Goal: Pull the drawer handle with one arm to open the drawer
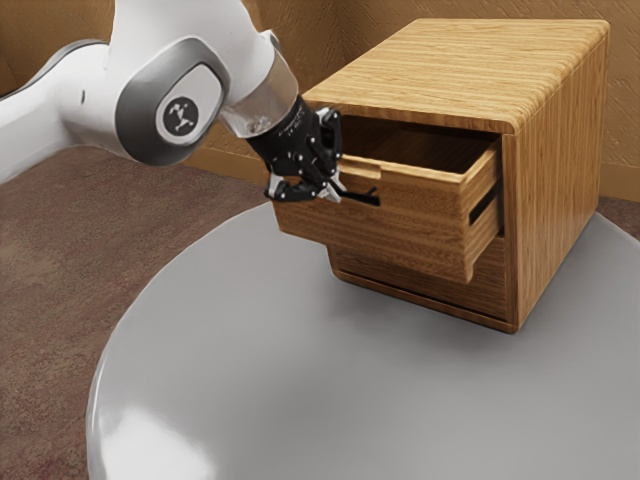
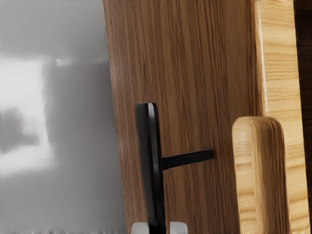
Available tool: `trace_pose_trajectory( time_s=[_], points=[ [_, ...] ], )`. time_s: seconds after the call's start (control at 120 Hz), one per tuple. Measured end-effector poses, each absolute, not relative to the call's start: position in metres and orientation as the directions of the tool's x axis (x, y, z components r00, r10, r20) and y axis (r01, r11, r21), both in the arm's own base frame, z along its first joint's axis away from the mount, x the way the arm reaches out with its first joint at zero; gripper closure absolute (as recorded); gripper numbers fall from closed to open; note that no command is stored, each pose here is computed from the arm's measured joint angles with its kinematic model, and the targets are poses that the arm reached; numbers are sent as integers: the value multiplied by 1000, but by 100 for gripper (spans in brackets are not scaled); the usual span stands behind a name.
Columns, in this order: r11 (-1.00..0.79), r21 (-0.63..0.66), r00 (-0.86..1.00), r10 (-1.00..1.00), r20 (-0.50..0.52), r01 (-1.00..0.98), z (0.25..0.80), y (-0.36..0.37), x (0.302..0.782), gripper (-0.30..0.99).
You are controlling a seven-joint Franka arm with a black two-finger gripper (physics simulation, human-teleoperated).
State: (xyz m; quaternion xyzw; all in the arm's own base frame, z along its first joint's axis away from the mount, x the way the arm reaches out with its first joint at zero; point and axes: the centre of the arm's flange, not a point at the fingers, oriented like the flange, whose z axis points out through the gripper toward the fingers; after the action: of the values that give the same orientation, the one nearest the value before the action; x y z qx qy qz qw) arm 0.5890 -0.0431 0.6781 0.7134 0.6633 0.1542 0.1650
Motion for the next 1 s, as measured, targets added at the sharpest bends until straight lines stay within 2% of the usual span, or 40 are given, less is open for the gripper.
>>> trace_pose_trajectory(
  time_s=[1.0],
  points=[
    [-56,398,67,998,-14,916,681,-45,516,79]
  ],
)
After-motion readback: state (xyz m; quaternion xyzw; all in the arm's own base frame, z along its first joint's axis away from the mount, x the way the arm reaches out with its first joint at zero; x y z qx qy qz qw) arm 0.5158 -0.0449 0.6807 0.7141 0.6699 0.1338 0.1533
